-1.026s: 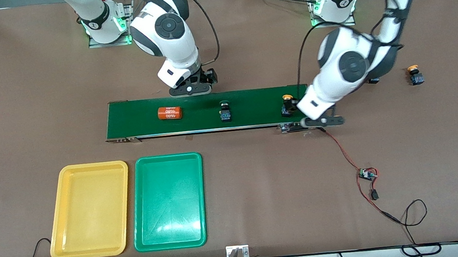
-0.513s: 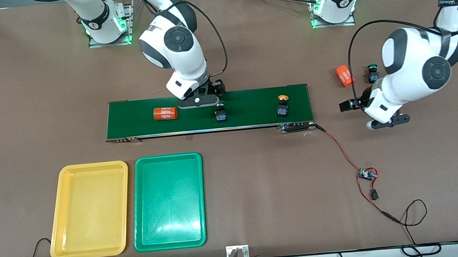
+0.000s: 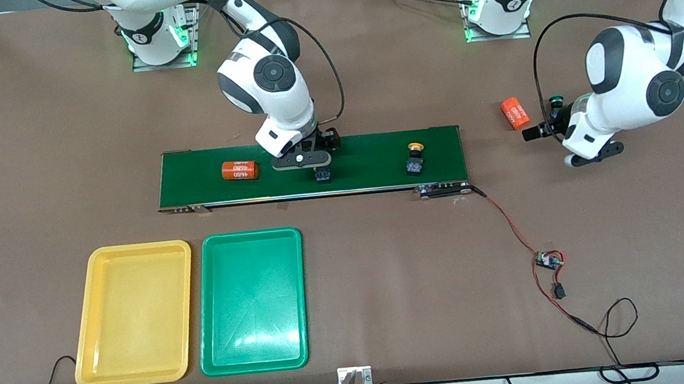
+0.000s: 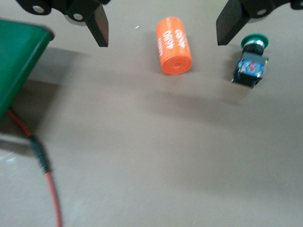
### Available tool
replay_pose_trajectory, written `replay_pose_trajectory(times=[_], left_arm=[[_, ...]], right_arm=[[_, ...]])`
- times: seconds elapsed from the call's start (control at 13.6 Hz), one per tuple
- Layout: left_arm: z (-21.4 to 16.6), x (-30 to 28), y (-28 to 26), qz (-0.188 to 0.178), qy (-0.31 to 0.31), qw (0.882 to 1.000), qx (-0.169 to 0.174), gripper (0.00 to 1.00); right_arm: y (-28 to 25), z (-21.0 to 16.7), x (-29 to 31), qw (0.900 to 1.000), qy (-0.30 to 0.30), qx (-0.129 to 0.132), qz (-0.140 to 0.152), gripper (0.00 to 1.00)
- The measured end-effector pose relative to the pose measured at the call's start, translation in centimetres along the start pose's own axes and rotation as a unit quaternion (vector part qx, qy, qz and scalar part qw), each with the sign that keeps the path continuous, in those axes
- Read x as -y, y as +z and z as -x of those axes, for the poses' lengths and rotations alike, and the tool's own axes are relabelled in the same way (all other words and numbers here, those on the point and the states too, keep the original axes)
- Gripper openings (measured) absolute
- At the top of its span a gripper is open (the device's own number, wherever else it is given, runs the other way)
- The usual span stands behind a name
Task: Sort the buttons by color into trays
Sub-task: 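Grasp the green button with the right gripper while the left gripper grasps cylinder, then lower the button into the green tray while the left gripper places cylinder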
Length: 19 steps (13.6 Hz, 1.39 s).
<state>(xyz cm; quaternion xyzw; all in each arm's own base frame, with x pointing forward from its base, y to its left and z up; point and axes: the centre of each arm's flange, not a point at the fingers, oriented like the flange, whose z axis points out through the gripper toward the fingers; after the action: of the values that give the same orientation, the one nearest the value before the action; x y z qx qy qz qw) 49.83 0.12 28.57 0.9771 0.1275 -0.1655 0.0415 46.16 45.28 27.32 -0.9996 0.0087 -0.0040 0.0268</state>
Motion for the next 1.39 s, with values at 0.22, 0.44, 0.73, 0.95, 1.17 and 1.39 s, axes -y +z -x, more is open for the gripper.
replay_pose_trajectory(times=[0.22,0.44,0.73,0.95,1.17,1.39], left_arm=[[1.2,0.7,2.4,-0.004,-0.004,1.0,0.006,1.0],[2.5,1.3,6.2,-0.005,-0.007,1.0,-0.007,1.0],[3.9,1.8,8.9,-0.009,-0.007,1.0,0.001,1.0],[4.5,1.8,9.8,-0.011,-0.006,1.0,0.006,1.0],[5.2,2.1,11.3,-0.012,-0.006,1.0,-0.001,1.0],[5.8,2.3,12.5,-0.013,-0.006,1.0,0.001,0.97]], right_arm=[[0.9,-0.1,-0.2,1.0,-0.004,0.0,0.008,1.0],[2.2,-0.4,-0.7,1.0,-0.009,-0.001,0.018,0.99],[3.3,-0.7,-1.0,1.0,-0.01,-0.002,0.019,0.78],[3.0,-0.9,-1.0,1.0,-0.009,-0.006,0.016,0.57],[1.5,-2.6,-0.8,1.0,0.0,-0.022,0.006,0.33],[-0.1,-5.3,-1.7,0.999,0.018,-0.043,-0.001,0.33]])
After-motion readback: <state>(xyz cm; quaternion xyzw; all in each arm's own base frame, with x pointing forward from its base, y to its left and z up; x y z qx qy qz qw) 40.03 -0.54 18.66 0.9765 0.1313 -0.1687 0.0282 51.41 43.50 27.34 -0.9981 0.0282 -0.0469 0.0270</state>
